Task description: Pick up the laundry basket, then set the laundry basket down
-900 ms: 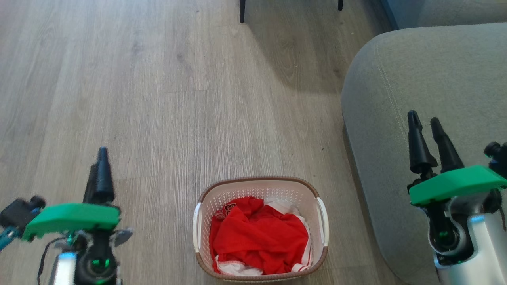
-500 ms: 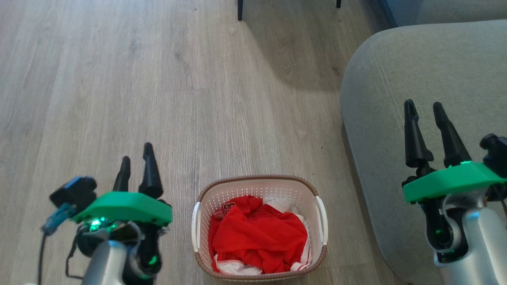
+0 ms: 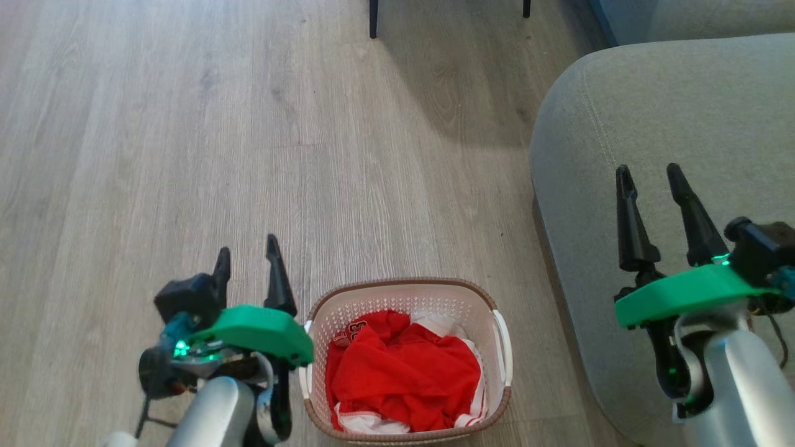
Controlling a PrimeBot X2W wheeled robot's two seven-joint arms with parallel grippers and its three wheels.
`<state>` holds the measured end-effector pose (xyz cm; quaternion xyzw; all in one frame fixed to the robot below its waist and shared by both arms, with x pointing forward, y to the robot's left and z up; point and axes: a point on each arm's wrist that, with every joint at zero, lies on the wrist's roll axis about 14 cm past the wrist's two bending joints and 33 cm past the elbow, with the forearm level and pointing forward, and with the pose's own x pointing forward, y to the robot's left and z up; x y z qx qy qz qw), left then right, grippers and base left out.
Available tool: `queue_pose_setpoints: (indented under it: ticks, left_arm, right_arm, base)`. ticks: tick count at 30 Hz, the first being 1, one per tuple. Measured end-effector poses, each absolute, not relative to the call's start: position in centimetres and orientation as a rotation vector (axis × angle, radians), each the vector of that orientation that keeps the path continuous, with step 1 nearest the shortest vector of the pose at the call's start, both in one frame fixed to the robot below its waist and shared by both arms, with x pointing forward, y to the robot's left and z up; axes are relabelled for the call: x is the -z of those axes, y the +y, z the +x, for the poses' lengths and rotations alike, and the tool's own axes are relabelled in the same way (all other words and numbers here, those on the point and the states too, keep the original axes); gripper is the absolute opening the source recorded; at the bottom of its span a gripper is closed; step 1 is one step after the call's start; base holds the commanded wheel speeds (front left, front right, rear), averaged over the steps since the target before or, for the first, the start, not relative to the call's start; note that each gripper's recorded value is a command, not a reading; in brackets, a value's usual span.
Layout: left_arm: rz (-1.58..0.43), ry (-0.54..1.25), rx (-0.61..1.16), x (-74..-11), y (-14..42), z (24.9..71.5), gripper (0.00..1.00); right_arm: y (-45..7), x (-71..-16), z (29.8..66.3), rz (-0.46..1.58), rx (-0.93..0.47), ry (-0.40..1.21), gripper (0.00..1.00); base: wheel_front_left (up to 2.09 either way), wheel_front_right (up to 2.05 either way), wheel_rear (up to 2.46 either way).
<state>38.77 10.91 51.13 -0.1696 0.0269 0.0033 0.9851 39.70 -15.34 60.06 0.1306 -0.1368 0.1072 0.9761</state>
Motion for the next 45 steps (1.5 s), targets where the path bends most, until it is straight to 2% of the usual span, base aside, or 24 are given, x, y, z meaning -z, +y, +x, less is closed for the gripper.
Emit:
queue_pose_setpoints:
  ticks: [8, 12, 19, 31, 45]
  left_arm:
    - [-0.284, -0.016, 0.05, -53.0, 9.2, 39.0, 1.0]
    - [-0.269, -0.065, 0.07, -54.2, 8.9, 39.0, 1.0]
    - [-0.221, -0.155, 0.035, -56.1, 9.8, 39.2, 1.0]
    - [-0.101, -0.255, 0.013, -57.6, 9.6, 38.8, 1.0]
    - [-0.157, -0.105, 0.007, -52.7, 10.9, 38.8, 1.0]
  right_arm:
    - [-15.7, -58.7, 39.6, 0.186, -0.195, -0.254, 1.0]
    - [-15.6, -57.0, 39.3, 0.213, -0.179, -0.209, 1.0]
    - [-14.5, -56.9, 39.0, 0.141, -0.221, -0.216, 1.0]
    - [-15.1, -57.2, 39.1, 0.072, -0.189, -0.255, 1.0]
    - [-15.9, -54.6, 39.1, 0.072, -0.154, -0.185, 1.0]
  base:
    - [0.0, 0.0, 0.0]
    - [0.0, 0.0, 0.0]
    - [0.0, 0.0, 0.0]
    - [0.0, 0.0, 0.0]
    - [0.0, 0.0, 0.0]
